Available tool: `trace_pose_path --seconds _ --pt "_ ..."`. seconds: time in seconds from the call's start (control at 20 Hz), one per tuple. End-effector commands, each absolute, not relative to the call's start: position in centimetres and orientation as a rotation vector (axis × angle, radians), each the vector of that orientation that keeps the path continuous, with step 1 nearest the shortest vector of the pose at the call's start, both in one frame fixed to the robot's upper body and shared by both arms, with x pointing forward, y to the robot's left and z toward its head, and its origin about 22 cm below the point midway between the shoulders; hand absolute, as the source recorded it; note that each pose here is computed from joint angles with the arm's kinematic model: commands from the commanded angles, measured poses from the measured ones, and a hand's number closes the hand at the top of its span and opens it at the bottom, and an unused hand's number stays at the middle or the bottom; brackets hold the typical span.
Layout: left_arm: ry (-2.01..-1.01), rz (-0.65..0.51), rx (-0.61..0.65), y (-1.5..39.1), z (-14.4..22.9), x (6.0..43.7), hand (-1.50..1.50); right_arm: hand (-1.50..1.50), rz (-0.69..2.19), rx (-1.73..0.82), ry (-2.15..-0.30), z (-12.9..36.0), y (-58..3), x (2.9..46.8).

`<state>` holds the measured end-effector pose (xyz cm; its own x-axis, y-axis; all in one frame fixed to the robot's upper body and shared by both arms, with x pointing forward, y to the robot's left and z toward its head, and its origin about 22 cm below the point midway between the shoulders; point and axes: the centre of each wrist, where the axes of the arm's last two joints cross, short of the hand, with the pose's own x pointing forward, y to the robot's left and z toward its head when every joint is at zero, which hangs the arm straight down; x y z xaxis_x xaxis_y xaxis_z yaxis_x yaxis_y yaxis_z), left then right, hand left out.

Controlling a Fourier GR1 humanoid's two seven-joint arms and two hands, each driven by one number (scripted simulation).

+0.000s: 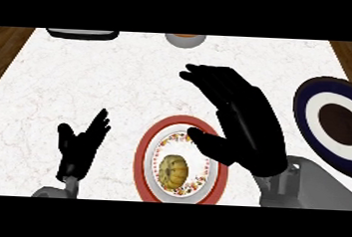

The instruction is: Pick the squash from the plate and place it in the plate

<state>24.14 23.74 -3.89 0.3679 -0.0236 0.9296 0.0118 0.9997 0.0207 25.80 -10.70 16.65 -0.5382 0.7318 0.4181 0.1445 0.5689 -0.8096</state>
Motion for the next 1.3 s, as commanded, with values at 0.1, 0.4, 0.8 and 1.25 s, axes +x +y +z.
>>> trace_pose_path --seconds 0.1,0.4,0.8,1.25 --pt "-1.178 -0.023 -0.005 23.7 -2.4 24.0 0.00 -1.50 1.148 -0.805 -1.885 17.9 -5.9 22.9" --pt "-1.179 -0.013 0.014 23.9 -3.5 23.6 0.00 -1.50 1.506 -0.930 -1.470 17.1 -2.1 22.1" --pt "-1.202 -0.009 0.009 23.9 -2.9 23.9 0.00 -1.50 1.623 -1.032 -1.208 14.2 3.1 20.5" --pt "-1.187 -0.016 0.013 24.5 -3.1 23.9 0.00 -1.50 1.619 -1.110 -1.104 9.2 3.6 20.5"
